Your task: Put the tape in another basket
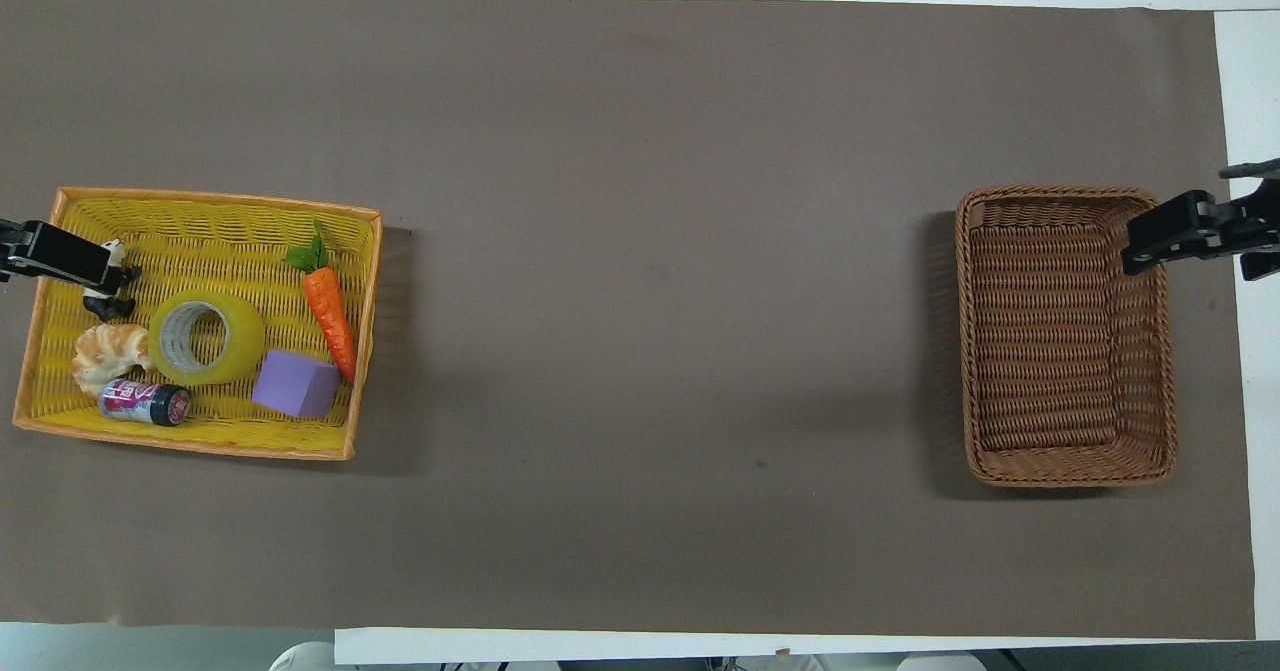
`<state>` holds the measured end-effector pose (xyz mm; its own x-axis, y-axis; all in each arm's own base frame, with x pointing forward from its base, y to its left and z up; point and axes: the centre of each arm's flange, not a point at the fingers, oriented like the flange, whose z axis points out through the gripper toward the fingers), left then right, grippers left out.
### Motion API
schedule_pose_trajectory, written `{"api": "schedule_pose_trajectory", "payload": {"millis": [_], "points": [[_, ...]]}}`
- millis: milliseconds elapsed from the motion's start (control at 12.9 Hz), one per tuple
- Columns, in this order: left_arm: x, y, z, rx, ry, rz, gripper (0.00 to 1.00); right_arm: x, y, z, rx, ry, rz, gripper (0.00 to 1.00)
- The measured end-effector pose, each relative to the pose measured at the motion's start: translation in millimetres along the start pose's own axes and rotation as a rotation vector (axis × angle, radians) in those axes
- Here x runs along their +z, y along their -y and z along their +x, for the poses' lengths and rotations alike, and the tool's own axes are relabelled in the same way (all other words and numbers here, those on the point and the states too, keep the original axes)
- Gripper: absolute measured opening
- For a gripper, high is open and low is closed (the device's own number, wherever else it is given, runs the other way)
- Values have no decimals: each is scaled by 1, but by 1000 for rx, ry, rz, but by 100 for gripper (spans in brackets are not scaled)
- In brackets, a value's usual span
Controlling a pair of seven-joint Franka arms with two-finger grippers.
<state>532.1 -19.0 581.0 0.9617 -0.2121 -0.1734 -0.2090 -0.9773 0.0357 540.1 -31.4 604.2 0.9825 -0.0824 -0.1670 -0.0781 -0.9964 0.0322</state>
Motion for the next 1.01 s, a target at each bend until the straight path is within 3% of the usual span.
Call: {"api": "schedule_pose_trajectory", "payload": {"millis": [77,309,619,1005], "points": [[8,12,-2,-22,3,-4,100,0,0,0,0,0,0,100],[59,53,-15,-106,-84,7,100,0,0,0,0,0,0,100],[135,84,-55,-192,-74,-2,100,0,0,0,0,0,0,100],[186,80,-52,-187,-97,6,85,0,0,0,0,0,0,100]]}}
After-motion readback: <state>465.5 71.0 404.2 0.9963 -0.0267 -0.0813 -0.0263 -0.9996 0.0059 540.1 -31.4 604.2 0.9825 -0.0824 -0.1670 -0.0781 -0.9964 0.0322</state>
